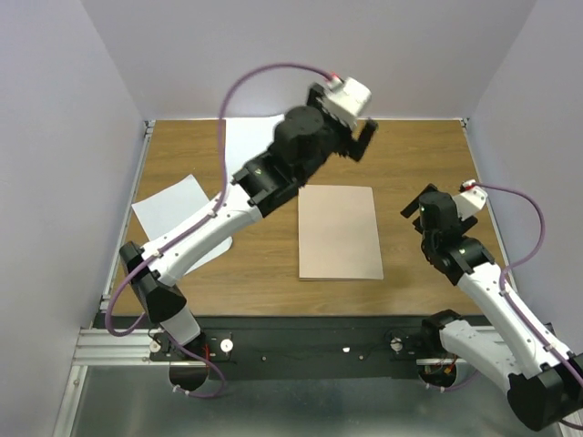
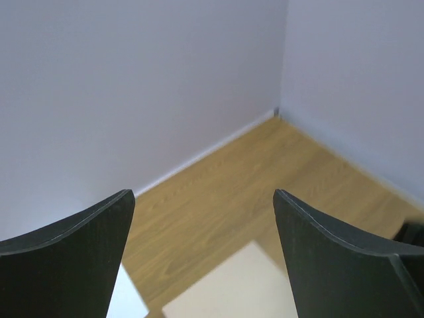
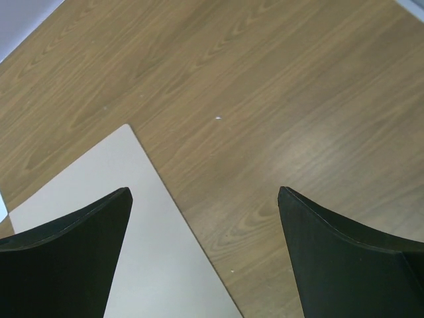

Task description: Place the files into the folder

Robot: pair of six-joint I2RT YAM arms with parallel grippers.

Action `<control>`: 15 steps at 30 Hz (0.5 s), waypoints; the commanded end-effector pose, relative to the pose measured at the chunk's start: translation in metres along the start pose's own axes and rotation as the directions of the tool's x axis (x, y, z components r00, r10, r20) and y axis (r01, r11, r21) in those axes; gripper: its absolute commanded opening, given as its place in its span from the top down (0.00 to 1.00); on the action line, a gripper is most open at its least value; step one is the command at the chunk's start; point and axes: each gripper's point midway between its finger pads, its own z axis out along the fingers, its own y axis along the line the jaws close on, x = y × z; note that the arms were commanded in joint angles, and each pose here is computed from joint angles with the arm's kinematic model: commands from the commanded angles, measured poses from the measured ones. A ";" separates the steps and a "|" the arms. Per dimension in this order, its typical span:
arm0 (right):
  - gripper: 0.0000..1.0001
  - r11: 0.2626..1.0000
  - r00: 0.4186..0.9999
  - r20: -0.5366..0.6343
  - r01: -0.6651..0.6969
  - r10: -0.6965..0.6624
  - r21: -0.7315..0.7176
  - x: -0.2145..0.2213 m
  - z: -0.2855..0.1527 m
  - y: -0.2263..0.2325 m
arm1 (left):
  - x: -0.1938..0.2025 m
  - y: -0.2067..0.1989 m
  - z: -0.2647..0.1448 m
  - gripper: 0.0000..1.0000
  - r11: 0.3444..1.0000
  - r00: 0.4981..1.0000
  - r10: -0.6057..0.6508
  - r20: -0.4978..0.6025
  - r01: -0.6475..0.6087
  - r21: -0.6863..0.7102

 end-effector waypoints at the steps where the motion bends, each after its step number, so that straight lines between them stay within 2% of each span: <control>1: 0.00 0.989 0.997 0.073 -0.031 0.021 0.148 -0.017 -0.015 -0.040 | 0.125 -0.067 -0.016 0.05 0.877 0.881 0.429 -0.198 -0.355 0.323; 2: 0.00 0.989 0.996 0.084 -0.041 0.029 0.143 -0.019 -0.017 -0.042 | 0.158 -0.074 -0.025 0.05 0.817 0.828 0.521 -0.206 -0.414 0.401; 4: 0.00 0.990 0.996 0.080 -0.043 0.032 0.136 -0.018 -0.019 -0.043 | 0.181 -0.092 -0.042 0.05 0.730 0.774 0.612 -0.164 -0.474 0.492; 5: 0.00 0.991 0.997 0.074 -0.038 0.028 0.131 -0.018 -0.020 -0.042 | 0.209 -0.108 -0.057 0.05 0.647 0.714 0.687 -0.135 -0.517 0.560; 8: 0.00 0.992 0.999 0.041 -0.006 0.000 0.126 -0.015 -0.021 -0.040 | 0.254 -0.128 -0.082 0.05 0.559 0.635 0.760 -0.139 -0.528 0.639; 11: 0.00 0.987 0.998 0.034 0.042 -0.048 0.157 -0.013 -0.019 -0.047 | 0.294 -0.148 -0.111 0.05 0.478 0.617 0.778 -0.120 -0.458 0.749; 12: 0.00 0.982 0.998 0.035 0.051 -0.059 0.180 -0.012 -0.019 -0.052 | 0.299 -0.157 -0.121 0.05 0.436 0.620 0.780 -0.084 -0.442 0.784; 13: 0.00 0.980 0.997 0.049 0.044 -0.054 0.195 -0.015 -0.021 -0.055 | 0.301 -0.170 -0.134 0.05 0.364 0.639 0.769 -0.015 -0.419 0.832; 15: 0.00 0.979 0.996 0.069 0.034 -0.049 0.203 -0.021 -0.024 -0.057 | 0.325 -0.172 -0.158 0.05 0.279 0.624 0.781 0.010 -0.364 0.888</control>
